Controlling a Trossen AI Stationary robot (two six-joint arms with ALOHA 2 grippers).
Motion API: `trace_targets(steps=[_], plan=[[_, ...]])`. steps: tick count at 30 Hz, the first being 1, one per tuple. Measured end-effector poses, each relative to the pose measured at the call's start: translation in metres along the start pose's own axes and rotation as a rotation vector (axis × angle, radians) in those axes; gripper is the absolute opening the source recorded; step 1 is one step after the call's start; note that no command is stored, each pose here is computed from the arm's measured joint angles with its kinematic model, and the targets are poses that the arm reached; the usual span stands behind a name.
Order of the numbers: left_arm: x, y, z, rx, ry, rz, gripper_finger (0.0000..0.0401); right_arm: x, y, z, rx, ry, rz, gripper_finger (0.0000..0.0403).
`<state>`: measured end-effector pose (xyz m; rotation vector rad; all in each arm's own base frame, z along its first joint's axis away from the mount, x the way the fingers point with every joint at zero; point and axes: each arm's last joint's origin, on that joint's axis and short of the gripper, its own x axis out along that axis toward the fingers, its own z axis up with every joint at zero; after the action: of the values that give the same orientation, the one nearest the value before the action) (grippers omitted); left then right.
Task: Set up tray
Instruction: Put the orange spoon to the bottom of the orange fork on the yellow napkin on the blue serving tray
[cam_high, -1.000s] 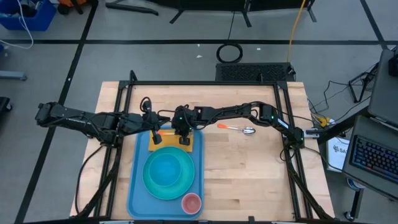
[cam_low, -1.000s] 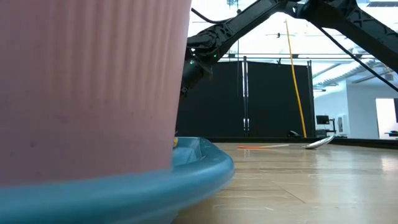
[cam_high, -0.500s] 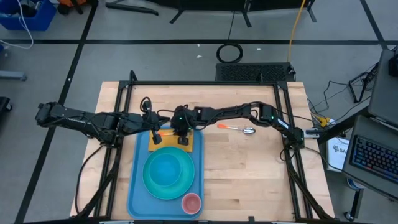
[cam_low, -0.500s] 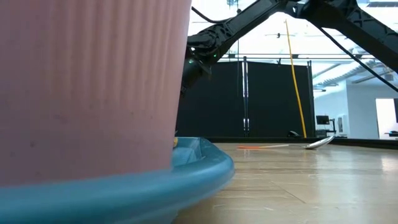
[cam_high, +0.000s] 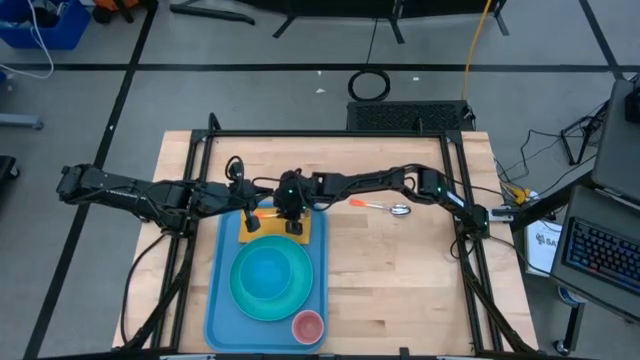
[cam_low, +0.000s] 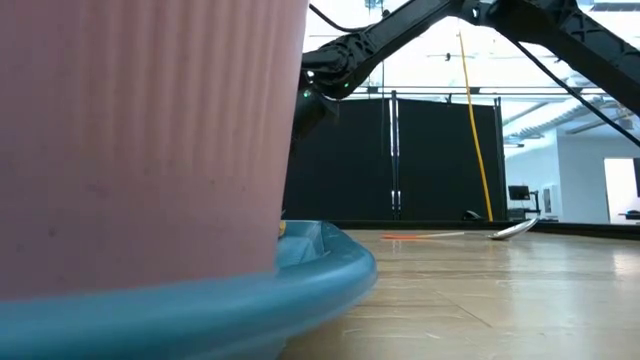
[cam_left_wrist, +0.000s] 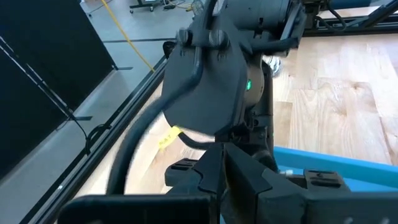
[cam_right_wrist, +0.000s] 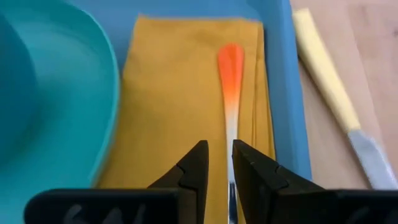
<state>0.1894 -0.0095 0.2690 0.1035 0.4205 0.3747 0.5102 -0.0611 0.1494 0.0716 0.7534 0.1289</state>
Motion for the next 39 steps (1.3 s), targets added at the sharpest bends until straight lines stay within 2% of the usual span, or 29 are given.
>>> trace_targets(steps=[12,19,33,36,39], plan=[[0.0,0.0,0.001,-0.005,-0.008,0.002,0.0021,-0.03,0.004,0.016,-0.037,0.012,-0.002,0.0064],[0.0,0.0,0.001,0.002,-0.002,0.004,0.0021,-0.04,0.003,0.016,-0.038,0.053,-0.006,0.0064],[0.001,0.001,-0.001,0.009,0.006,0.031,0.0021,-0.05,-0.019,0.013,-0.03,0.076,-0.035,0.0063],[0.0,0.001,-0.001,0.004,0.001,0.032,0.0021,-0.059,-0.019,0.011,-0.015,0.142,-0.048,0.0063],[0.0,0.001,-0.001,0.0,0.002,0.032,0.0021,-0.07,-0.019,0.006,-0.004,0.233,-0.111,0.0064]])
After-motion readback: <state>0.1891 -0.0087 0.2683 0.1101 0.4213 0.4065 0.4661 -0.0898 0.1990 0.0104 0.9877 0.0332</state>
